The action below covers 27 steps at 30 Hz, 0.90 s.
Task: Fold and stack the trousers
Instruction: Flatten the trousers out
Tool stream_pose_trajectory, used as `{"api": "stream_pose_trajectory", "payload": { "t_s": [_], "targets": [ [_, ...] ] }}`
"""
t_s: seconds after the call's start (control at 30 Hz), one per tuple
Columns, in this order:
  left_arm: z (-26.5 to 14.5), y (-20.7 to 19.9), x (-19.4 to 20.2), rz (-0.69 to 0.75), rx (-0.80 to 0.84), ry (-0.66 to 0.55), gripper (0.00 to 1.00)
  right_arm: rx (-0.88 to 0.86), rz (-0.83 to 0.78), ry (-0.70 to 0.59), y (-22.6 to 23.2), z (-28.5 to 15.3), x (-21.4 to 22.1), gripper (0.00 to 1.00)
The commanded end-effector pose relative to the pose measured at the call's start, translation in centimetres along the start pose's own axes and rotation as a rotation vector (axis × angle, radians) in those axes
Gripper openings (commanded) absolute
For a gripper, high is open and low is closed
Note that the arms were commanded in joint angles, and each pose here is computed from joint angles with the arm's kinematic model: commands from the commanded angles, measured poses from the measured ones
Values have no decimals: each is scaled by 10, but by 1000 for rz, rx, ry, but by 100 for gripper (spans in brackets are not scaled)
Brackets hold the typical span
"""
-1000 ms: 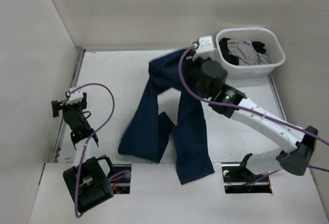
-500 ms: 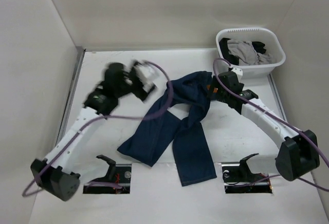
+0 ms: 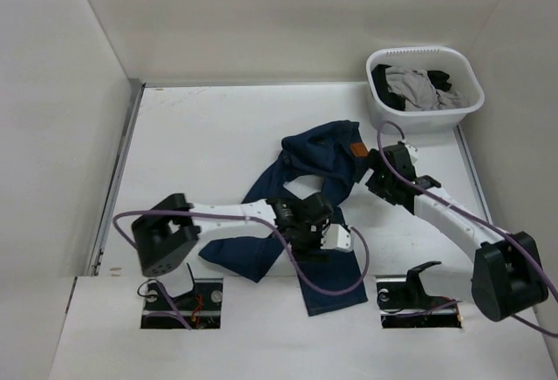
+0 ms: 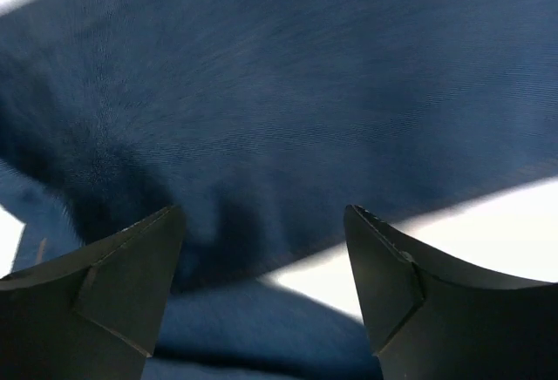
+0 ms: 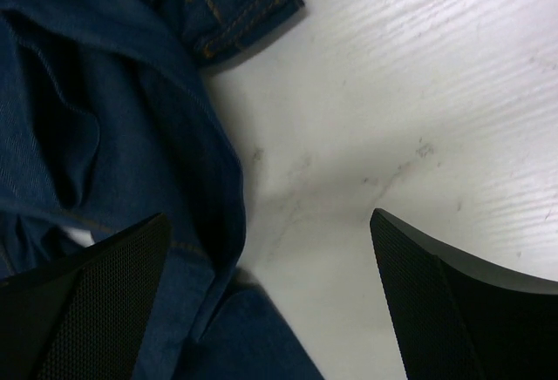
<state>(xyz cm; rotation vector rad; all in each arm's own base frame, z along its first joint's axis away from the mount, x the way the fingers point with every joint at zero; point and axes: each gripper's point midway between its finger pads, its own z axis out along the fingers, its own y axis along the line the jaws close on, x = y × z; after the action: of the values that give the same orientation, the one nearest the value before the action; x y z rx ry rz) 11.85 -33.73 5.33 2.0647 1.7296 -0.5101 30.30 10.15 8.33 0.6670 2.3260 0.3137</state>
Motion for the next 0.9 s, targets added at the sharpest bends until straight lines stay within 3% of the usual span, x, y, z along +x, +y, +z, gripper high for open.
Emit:
{"api": "stream_pose_trajectory", "payload": {
  "t_s": [0.0, 0.07, 0.17, 0.27, 0.33, 0.43, 0.5, 0.57, 0.7, 0.8, 0.87],
  "targets": [
    [26, 53, 36, -68, -186, 81, 72, -123, 50, -92, 26, -22, -14, 100],
    [28, 71, 56, -96, -257, 113, 72, -148, 52, -108, 29, -32, -12, 100],
    [22, 85, 83, -48, -319, 171, 63, -166, 54, -124, 29, -39, -13, 100],
    [-8, 118, 125, -22, -431, 266, 62, -155, 75, -139, 24, -42, -16, 100],
    [-43, 148, 159, -19, -510, 308, 64, -142, 80, -165, 21, -45, -24, 100],
    [-127, 212, 224, -15, -690, 379, 68, -130, 82, -185, 23, -43, -35, 100],
    [-184, 243, 245, -26, -782, 374, 72, -134, 79, -191, 32, -40, -44, 100],
    [-219, 251, 243, -43, -819, 328, 75, -148, 76, -200, 44, -38, -53, 100],
    [-242, 203, 215, -50, -685, 211, 79, -163, 56, -199, 69, -23, -69, 100],
    [-213, 126, 234, -105, -442, 272, 78, -175, 45, -157, 93, -4, -75, 100],
    [-200, 84, 270, -198, -358, 362, 75, -220, 22, -93, 125, 9, -64, 100]
  ]
}}
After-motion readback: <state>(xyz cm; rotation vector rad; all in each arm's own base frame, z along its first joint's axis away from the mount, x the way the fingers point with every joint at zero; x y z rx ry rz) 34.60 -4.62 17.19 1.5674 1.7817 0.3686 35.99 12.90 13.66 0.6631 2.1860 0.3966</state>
